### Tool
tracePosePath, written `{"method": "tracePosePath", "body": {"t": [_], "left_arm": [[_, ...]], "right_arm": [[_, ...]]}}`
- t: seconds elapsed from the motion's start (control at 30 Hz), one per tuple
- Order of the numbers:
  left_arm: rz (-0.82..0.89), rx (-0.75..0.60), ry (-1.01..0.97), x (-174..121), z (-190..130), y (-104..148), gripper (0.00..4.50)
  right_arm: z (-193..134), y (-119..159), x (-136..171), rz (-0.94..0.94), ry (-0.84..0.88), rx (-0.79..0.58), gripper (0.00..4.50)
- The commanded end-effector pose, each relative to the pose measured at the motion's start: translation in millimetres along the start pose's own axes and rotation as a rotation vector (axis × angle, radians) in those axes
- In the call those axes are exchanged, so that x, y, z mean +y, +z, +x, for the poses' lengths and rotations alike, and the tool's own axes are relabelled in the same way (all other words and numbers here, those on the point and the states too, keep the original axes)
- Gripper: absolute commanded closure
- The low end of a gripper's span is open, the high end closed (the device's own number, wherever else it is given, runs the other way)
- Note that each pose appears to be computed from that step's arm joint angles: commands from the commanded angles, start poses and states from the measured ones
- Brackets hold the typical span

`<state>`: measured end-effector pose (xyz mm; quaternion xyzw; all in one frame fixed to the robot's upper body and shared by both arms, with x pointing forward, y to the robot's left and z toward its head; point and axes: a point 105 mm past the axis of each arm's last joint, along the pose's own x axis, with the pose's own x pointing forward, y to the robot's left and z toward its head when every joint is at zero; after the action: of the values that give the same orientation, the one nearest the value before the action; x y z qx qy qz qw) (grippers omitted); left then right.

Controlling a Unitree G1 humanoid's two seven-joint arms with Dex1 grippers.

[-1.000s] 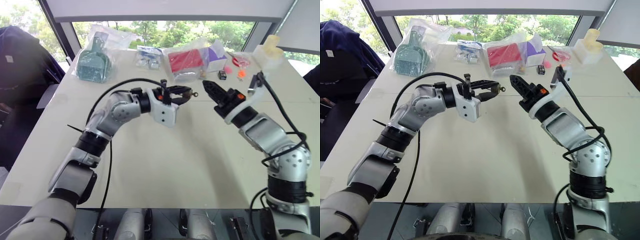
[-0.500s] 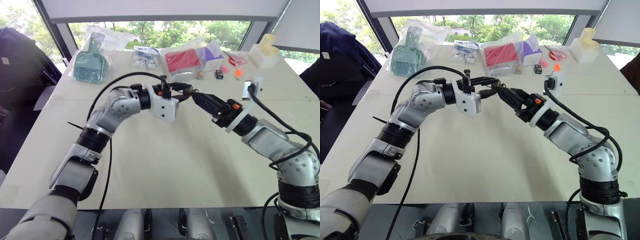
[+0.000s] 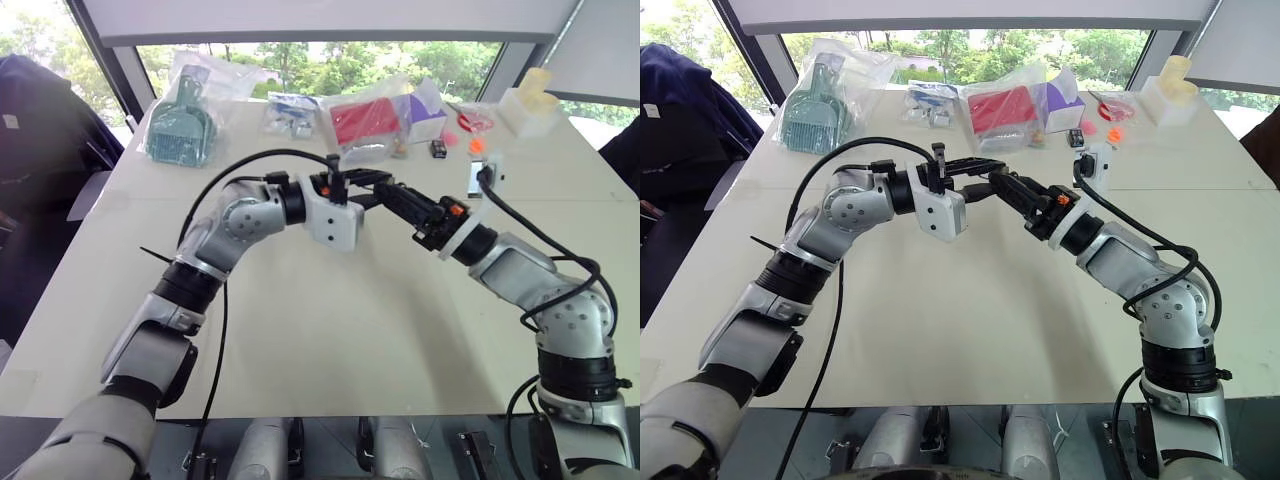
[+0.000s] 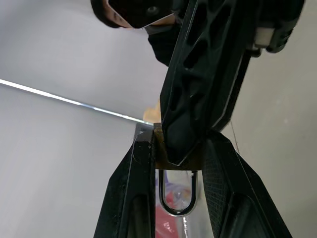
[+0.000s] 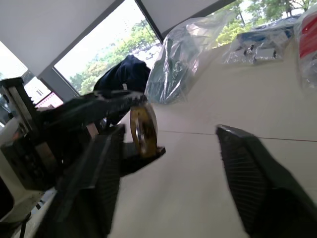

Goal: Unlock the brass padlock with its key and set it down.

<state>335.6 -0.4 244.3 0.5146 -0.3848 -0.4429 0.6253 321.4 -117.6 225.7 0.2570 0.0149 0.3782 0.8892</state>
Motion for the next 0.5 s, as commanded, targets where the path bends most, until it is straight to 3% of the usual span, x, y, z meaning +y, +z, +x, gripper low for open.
{"method": "tracePosePath", "body": {"t": [0.03,0.07,0.2,0.37,0.47,0.5], "left_arm": [[0.029,-0.040,0.034,13.0,0.5,10.6,3.84],[0.029,-0.041,0.034,13.2,0.5,10.6,3.84],[0.028,-0.043,0.032,13.8,0.7,11.5,3.84],[-0.018,-0.033,-0.015,9.3,-2.9,6.8,1.56],[-0.151,0.009,-0.028,8.0,-9.8,-6.0,0.05],[-0.238,0.025,-0.019,9.5,-13.5,-11.9,0.05]], "right_arm": [[0.3,11.4,1.8,-0.032,0.000,-0.038,3.81],[0.8,10.4,2.2,-0.033,0.002,-0.034,4.36],[2.1,7.0,3.8,-0.036,0.009,-0.022,4.40],[3.1,6.7,2.4,-0.041,0.000,-0.024,4.40],[2.8,6.9,0.0,-0.046,-0.012,-0.026,4.40],[2.5,7.0,-1.3,-0.049,-0.019,-0.027,4.40]]}}
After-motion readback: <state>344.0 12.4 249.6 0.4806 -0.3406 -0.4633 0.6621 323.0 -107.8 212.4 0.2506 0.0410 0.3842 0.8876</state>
